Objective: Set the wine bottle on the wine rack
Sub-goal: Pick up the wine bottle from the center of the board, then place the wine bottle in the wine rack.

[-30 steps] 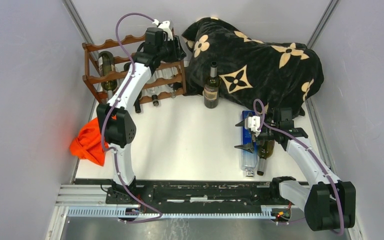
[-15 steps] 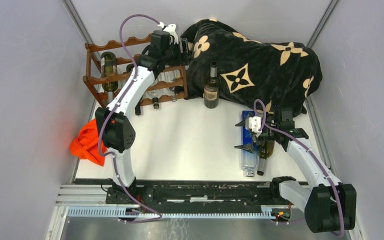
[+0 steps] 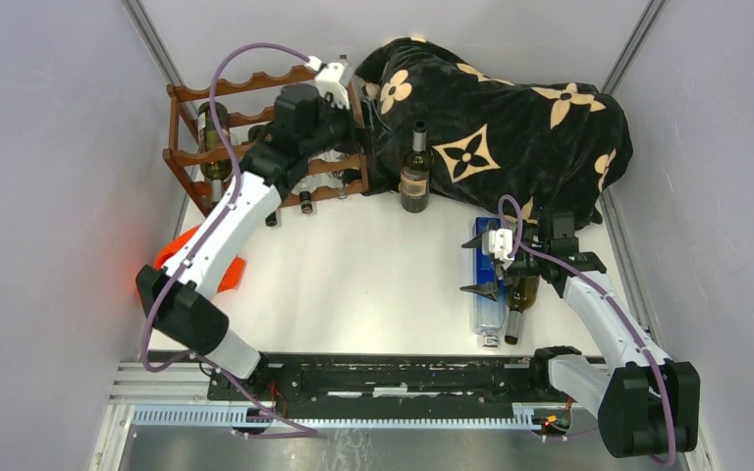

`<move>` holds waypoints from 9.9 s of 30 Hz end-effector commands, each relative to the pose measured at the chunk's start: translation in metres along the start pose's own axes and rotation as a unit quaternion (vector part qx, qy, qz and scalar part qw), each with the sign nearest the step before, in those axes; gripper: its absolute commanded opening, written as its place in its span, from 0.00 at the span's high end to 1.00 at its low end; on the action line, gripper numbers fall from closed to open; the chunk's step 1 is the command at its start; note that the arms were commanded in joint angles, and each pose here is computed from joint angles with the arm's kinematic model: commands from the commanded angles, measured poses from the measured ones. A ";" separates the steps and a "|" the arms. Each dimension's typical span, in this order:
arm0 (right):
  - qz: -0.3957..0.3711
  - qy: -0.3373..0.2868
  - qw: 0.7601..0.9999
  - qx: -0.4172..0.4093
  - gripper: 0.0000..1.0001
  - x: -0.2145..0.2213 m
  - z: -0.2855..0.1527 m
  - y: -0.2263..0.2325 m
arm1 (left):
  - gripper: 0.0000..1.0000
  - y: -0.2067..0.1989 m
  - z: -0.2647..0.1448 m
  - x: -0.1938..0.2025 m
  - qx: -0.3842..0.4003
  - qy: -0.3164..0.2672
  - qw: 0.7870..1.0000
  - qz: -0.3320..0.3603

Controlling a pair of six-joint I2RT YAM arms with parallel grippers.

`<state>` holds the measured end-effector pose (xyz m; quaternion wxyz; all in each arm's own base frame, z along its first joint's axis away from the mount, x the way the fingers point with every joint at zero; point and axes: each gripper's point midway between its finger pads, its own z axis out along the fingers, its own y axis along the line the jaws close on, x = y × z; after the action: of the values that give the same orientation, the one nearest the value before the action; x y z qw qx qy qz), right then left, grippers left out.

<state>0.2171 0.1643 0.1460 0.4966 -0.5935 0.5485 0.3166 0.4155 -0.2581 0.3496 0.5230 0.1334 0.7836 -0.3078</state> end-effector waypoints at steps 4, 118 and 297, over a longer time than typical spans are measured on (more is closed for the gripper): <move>-0.020 -0.017 1.000 -0.001 0.02 -0.010 0.000 -0.004 | 0.03 -0.052 0.014 0.020 -0.002 -0.041 0.993 0.114; -0.294 0.159 0.941 -0.052 1.00 -0.037 0.029 -0.026 | 0.00 -0.071 -0.139 0.165 0.094 0.095 0.985 -0.110; 0.019 -0.045 0.994 0.102 0.02 -0.051 -0.010 -0.054 | 0.98 0.212 -0.190 0.099 -0.355 -0.060 0.931 -0.065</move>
<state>0.2562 0.1673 0.2022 0.5617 -0.5084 0.5781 0.3032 0.3134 0.0041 0.1877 0.4640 -0.1626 0.8687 -0.0611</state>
